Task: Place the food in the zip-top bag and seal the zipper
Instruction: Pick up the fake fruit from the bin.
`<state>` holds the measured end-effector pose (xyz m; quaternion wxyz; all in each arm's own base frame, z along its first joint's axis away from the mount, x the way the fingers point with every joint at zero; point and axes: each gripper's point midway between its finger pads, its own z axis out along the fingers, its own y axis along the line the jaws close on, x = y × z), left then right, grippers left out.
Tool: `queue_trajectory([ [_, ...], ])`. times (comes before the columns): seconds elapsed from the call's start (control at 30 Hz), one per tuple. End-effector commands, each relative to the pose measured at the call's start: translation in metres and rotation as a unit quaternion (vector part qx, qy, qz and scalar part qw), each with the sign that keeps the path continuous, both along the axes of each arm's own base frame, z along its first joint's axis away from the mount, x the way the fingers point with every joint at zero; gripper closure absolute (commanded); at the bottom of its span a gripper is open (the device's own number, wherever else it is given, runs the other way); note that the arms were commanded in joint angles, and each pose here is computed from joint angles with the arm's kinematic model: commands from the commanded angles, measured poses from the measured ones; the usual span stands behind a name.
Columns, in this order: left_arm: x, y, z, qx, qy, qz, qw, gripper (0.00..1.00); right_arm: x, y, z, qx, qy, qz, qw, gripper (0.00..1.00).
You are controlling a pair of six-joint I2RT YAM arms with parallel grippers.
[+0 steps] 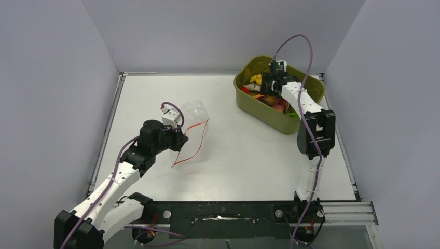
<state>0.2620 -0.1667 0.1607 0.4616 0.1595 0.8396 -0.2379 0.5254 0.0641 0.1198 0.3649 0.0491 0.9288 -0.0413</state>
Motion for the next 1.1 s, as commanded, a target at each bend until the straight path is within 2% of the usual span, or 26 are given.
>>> queue_trajectory([
  [0.0, 0.009, 0.000, 0.021, -0.008, -0.038, 0.004, 0.999, 1.00, 0.012, -0.007, 0.042, -0.006, -0.055, -0.011, 0.998, 0.36],
  [0.6, 0.006, -0.001, 0.024, -0.021, -0.038, 0.007, 0.999, 1.00, -0.024, -0.011, 0.080, 0.006, -0.084, -0.010, 0.996, 0.45],
  [1.07, 0.017, -0.005, 0.059, -0.057, -0.014, 0.047, 0.997, 1.00, -0.099, -0.010, 0.139, 0.042, -0.129, 0.014, 0.991, 0.46],
])
